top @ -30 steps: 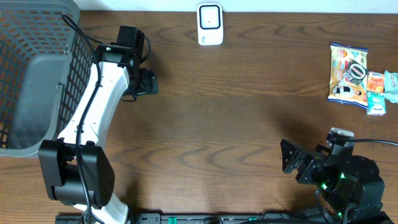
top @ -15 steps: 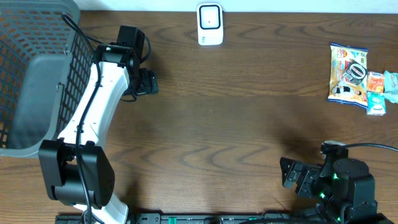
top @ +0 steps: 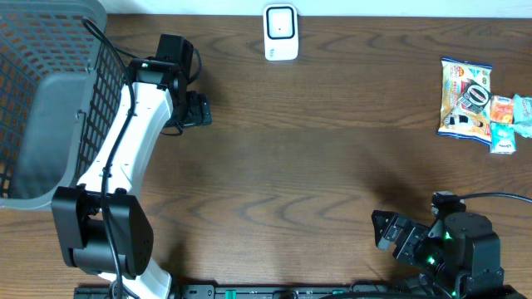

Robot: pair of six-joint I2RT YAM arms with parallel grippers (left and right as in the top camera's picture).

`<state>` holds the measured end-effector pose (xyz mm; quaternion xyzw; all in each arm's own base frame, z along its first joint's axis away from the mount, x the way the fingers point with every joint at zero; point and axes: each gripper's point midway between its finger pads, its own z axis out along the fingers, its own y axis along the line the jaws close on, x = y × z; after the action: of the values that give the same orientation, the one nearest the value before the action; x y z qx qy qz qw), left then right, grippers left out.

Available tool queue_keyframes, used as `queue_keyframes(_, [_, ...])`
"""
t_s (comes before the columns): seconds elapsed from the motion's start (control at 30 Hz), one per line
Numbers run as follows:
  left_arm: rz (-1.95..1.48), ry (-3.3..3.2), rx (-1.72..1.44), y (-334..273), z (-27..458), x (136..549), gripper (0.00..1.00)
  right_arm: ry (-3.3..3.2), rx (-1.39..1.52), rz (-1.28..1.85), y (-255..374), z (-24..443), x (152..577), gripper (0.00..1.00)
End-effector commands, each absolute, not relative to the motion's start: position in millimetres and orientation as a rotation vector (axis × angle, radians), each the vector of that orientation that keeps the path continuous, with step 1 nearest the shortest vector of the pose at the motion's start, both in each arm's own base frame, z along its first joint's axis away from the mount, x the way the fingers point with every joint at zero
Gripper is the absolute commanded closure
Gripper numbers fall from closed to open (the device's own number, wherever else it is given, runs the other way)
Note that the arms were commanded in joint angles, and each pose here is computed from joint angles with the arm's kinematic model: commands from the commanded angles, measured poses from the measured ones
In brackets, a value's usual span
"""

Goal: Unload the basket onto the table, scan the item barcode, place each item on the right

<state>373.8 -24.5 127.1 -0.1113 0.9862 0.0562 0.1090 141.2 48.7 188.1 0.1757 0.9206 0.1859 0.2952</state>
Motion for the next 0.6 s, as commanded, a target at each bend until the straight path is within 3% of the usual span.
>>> queue_keyframes(0.0, [0.182, 2.903, -0.317, -22, 127, 373, 0.02, 2.447, 0.470, 0.493, 48, 187, 141, 0.01])
queue_keyframes(0.57, [0.182, 2.903, -0.317, -22, 127, 373, 0.02, 2.346, 0.331, 0.458, 49, 203, 163, 0.01])
